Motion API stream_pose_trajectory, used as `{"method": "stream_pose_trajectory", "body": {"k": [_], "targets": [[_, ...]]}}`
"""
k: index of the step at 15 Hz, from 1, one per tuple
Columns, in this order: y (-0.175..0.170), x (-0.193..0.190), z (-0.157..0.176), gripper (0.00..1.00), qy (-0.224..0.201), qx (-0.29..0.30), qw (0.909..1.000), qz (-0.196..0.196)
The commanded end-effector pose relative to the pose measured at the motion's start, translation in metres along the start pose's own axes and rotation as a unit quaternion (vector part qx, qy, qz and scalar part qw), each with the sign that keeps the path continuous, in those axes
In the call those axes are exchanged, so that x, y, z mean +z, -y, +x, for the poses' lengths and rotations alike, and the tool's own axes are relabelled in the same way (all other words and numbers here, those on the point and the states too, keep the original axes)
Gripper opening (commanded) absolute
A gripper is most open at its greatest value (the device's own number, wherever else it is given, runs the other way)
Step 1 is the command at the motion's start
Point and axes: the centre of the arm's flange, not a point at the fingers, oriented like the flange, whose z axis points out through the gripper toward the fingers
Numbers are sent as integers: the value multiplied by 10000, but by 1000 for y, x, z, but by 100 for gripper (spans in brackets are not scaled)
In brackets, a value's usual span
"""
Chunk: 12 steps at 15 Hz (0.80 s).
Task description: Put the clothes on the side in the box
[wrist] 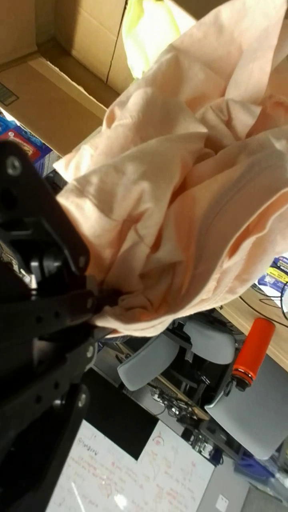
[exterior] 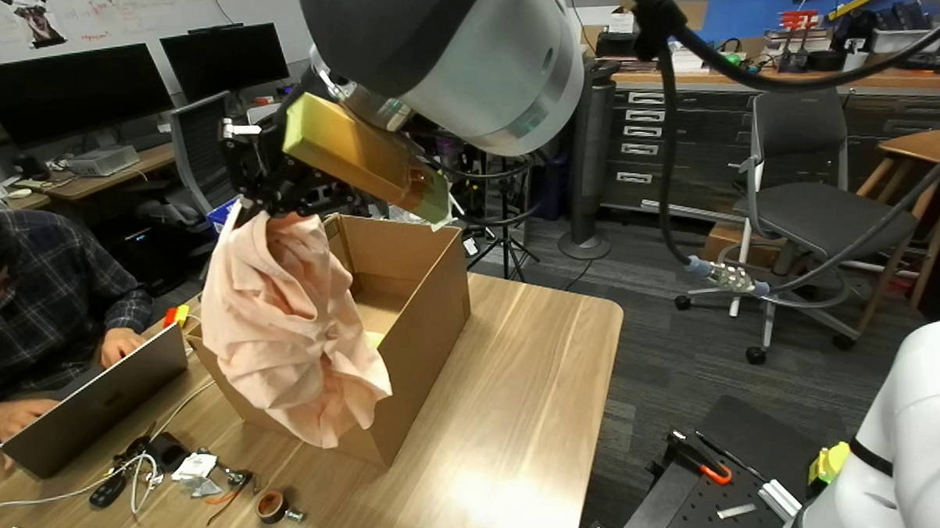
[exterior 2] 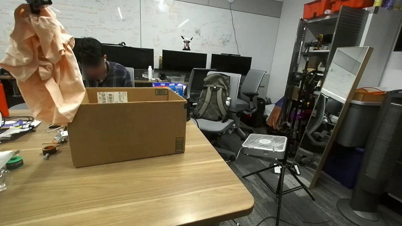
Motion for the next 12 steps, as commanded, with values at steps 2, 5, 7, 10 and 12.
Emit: {"method": "stream_pose_trajectory", "body": {"k": [2, 5, 7, 10, 12], "targets": [[62, -12, -7, 4, -135, -13, 9993, 355], [89, -12, -10, 3, -143, 20, 9987, 482], [95, -7, -9, 3, -221, 4, 9988, 436], [90, 12, 4, 3, -379, 32, 9992, 101], [81, 27, 19, 3, -460, 178, 9985, -222]]}}
